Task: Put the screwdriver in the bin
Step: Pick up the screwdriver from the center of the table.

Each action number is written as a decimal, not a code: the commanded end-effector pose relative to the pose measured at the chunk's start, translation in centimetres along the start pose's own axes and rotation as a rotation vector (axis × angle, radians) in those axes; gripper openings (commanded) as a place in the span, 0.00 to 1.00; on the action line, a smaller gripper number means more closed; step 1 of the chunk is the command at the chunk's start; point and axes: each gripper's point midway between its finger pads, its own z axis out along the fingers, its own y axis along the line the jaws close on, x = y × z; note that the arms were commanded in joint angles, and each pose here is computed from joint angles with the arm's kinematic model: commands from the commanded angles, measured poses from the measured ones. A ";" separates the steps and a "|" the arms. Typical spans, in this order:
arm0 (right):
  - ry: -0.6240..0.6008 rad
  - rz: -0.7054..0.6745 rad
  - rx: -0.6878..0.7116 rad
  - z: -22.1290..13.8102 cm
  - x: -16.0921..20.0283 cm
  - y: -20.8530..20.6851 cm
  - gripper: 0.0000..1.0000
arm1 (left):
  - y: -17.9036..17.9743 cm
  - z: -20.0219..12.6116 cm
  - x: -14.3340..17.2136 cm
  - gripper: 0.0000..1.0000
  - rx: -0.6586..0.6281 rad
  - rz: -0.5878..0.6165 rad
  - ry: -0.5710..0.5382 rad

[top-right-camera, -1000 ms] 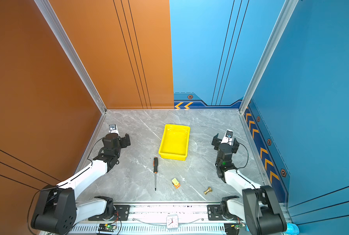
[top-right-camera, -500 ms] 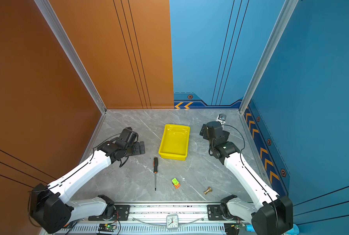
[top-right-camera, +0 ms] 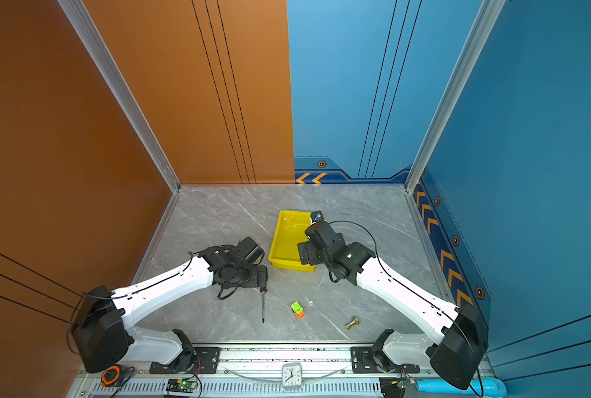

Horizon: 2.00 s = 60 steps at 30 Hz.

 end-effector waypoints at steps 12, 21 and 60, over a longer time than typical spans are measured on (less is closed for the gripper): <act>0.048 -0.114 -0.202 -3.6 5.7 2.9 1.00 | -1.5 3.5 -0.7 0.95 -0.083 -0.019 0.032; 0.016 0.006 -0.158 -4.4 6.9 -0.1 1.00 | -3.2 5.1 -2.4 0.88 -0.104 -0.001 0.021; -0.084 0.111 -0.025 -5.7 5.5 -4.7 1.00 | -1.1 8.2 -0.9 0.17 -0.173 -0.007 0.075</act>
